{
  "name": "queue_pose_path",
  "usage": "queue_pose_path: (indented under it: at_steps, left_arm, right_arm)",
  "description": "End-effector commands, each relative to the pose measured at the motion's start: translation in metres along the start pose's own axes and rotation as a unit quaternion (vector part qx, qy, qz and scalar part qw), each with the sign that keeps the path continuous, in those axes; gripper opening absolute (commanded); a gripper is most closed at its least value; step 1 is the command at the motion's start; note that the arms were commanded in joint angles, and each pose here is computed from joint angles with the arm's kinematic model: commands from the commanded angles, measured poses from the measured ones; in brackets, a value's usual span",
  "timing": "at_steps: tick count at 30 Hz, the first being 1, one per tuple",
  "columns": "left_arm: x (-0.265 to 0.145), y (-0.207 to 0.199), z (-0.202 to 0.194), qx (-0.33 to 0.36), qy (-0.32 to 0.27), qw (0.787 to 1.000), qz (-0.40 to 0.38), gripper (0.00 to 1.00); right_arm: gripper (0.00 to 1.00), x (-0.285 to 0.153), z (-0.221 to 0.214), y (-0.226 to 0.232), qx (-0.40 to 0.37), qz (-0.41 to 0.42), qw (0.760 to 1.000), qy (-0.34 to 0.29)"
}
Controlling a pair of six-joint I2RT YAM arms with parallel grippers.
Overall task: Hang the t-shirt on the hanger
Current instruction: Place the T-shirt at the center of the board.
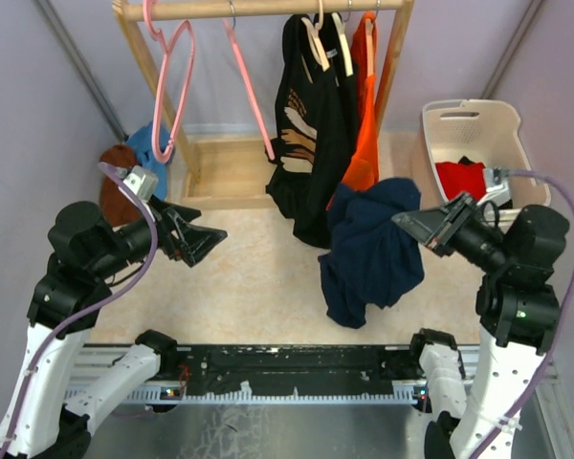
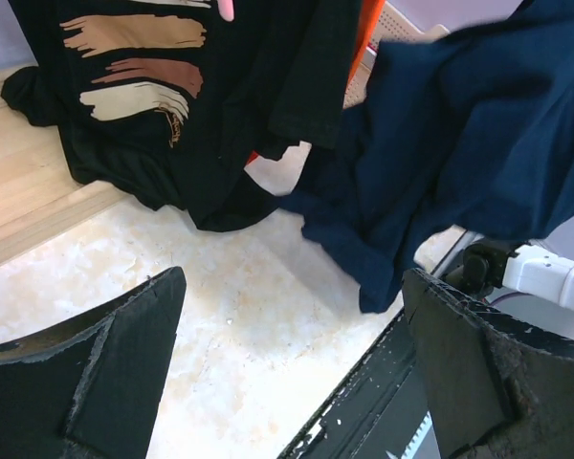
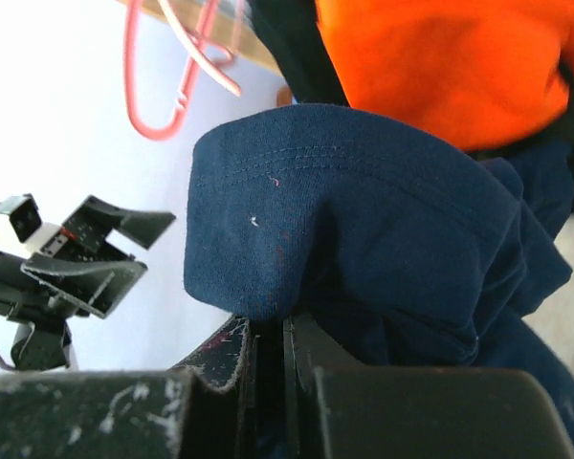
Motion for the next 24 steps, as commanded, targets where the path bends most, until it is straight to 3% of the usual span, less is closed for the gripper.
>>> queue_pose_path:
  at_steps: [1,16,24]
  left_arm:
    - [-0.003,-0.006,-0.004,-0.007,0.006,1.0,-0.017,1.0]
    - [0.016,0.011,-0.055,-0.061,0.109,0.992,-0.023,1.0]
    - [0.016,0.013,-0.056,-0.059,0.114,0.992,-0.015,1.0]
  right_arm:
    - [0.0,0.001,-0.032,-0.012,0.04,0.043,0.996,0.069]
    - [0.0,0.035,-0.085,-0.1,0.085,-0.032,0.985,0.147]
    - [0.0,0.069,-0.111,-0.089,0.071,-0.033,0.981,0.178]
Point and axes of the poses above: each gripper's point midway between its finger pads, its own x axis out along the fingers, its own y axis along the line the jaws close on, z = x × y, the point moved 6 cm from there along -x, back along the fingers, and after that the axes turned 1 degree about -x, right-handed, at the moved point
